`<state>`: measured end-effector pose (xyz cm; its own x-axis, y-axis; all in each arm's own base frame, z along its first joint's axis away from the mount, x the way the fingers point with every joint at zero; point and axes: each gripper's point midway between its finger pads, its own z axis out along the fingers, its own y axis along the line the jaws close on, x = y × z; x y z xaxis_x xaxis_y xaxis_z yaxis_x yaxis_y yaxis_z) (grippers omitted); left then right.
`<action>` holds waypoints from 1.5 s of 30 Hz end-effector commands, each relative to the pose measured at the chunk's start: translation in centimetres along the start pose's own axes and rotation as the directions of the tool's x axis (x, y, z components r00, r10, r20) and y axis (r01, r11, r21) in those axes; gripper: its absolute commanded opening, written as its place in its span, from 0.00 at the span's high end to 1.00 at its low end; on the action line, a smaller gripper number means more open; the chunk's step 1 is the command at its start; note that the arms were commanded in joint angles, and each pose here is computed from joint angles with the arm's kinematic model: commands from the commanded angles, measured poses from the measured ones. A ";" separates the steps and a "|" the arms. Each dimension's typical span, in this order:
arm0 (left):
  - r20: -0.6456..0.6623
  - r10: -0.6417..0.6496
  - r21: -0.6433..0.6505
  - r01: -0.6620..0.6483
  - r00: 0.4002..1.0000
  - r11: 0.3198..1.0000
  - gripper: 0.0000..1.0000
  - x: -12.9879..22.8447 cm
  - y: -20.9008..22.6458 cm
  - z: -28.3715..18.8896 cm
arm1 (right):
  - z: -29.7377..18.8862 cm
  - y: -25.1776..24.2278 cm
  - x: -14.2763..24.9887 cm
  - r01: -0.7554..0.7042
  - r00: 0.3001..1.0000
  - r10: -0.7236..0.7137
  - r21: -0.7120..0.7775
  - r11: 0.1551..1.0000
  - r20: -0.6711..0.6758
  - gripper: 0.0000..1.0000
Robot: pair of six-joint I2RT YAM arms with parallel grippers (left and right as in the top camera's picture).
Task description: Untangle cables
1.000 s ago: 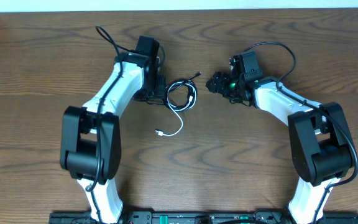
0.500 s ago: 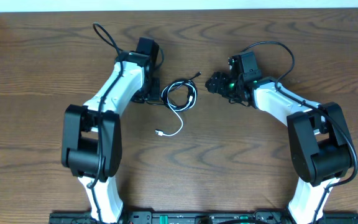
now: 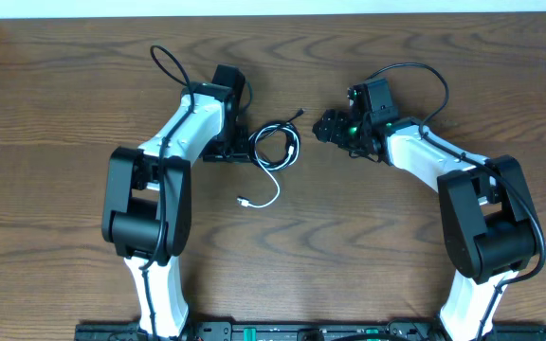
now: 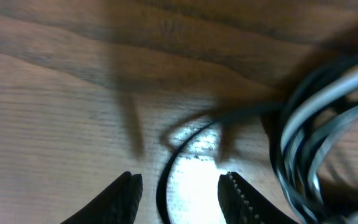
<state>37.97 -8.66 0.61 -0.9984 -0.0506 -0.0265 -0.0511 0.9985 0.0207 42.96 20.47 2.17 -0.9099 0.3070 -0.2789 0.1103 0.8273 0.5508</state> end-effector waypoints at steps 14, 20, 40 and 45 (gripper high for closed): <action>0.101 -0.037 0.085 0.029 0.994 0.996 0.93 -1.8 -1.2 -2.4 | 1.0 3.2 1.7 0.156 0.986 -0.164 -0.164 0.974 -0.035 0.23; 0.246 -0.066 0.292 -0.009 0.967 0.956 0.93 -3.6 -4.3 -8.6 | 1.3 4.2 2.9 0.195 0.978 -0.205 -0.170 0.966 -0.047 0.22; 0.235 -0.028 0.492 -0.094 0.972 0.865 0.92 -2.1 -11.9 -10.8 | 2.3 4.9 4.8 0.248 0.966 -0.253 -0.094 0.964 -0.046 0.21; 0.246 -0.013 0.569 -0.133 0.969 0.812 0.92 -2.2 -13.5 -11.8 | 2.3 4.9 4.9 0.213 0.974 -0.218 -0.092 0.973 -0.055 0.20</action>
<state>40.79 -20.86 11.47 -0.9546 -0.0655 -0.2906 0.0832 0.8780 -0.4713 40.55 26.88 2.58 -0.9218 0.0931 -0.3762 -0.1401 0.8251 0.5473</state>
